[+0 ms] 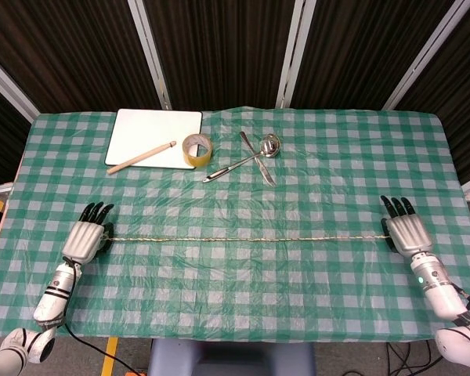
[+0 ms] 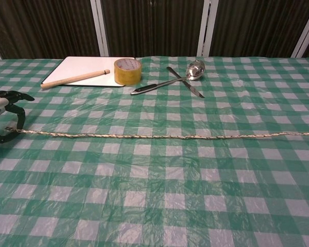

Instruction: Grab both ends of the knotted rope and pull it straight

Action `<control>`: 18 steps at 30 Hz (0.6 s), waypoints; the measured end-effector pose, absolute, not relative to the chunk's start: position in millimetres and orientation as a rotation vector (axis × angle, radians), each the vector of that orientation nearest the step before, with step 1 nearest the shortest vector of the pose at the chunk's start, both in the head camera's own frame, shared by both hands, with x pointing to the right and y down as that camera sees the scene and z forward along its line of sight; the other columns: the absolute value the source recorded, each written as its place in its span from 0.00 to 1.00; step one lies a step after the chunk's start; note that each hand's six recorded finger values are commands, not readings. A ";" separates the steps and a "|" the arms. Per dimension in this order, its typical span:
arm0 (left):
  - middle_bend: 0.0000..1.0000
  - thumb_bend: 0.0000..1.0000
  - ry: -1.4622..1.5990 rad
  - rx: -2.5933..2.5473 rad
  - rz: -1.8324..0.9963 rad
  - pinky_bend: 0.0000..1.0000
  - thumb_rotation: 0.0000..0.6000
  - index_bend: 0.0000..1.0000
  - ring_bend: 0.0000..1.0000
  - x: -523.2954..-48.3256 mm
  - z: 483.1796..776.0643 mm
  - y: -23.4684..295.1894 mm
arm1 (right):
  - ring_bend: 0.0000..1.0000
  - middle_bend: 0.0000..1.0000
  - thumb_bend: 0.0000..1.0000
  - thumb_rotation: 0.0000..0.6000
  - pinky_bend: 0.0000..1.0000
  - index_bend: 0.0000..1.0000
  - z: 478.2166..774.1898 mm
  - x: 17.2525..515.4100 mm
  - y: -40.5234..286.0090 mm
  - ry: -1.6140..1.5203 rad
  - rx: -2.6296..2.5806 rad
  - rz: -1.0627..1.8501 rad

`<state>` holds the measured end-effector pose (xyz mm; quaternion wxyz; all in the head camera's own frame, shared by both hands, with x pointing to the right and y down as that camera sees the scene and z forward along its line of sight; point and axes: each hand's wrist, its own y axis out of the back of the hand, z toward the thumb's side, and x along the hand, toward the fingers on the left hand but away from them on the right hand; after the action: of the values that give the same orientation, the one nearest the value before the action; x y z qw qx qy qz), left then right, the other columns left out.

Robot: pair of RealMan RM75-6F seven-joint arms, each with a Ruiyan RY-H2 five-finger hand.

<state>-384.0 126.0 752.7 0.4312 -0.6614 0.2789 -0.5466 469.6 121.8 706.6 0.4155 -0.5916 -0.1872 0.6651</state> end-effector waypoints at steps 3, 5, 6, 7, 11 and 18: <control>0.09 0.42 0.690 -1.652 -1.362 0.08 1.00 0.63 0.00 -382.6 753.8 126.3 | 0.00 0.03 0.65 1.00 0.00 0.52 709.4 470.1 123.9 -0.461 -1.494 1.680; 0.09 0.42 0.683 -1.658 -1.368 0.08 1.00 0.51 0.00 -382.7 755.1 127.2 | 0.00 0.02 0.63 1.00 0.00 0.39 711.9 471.6 125.4 -0.454 -1.499 1.694; 0.08 0.42 0.679 -1.662 -1.370 0.09 1.00 0.42 0.00 -382.9 755.7 127.7 | 0.00 0.01 0.58 1.00 0.00 0.30 712.9 472.6 125.9 -0.452 -1.500 1.702; 0.06 0.42 0.674 -1.667 -1.374 0.09 1.00 0.24 0.00 -383.3 756.3 128.3 | 0.00 0.00 0.50 1.00 0.00 0.19 713.7 473.7 126.4 -0.450 -1.499 1.711; 0.00 0.42 0.681 -1.705 -1.386 0.09 1.00 0.00 0.00 -384.3 757.0 130.3 | 0.00 0.00 0.32 1.00 0.00 0.00 715.0 479.0 127.2 -0.452 -1.491 1.752; 0.00 0.41 0.773 -1.750 -1.322 0.07 1.00 0.00 0.00 -386.5 735.8 128.9 | 0.00 0.00 0.29 1.00 0.00 0.00 698.3 480.6 126.9 -0.564 -1.497 1.721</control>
<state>-386.5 128.9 735.8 0.3969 -0.6907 0.3052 -0.5218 480.6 126.9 698.3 0.3857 -0.5879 -0.2213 0.6758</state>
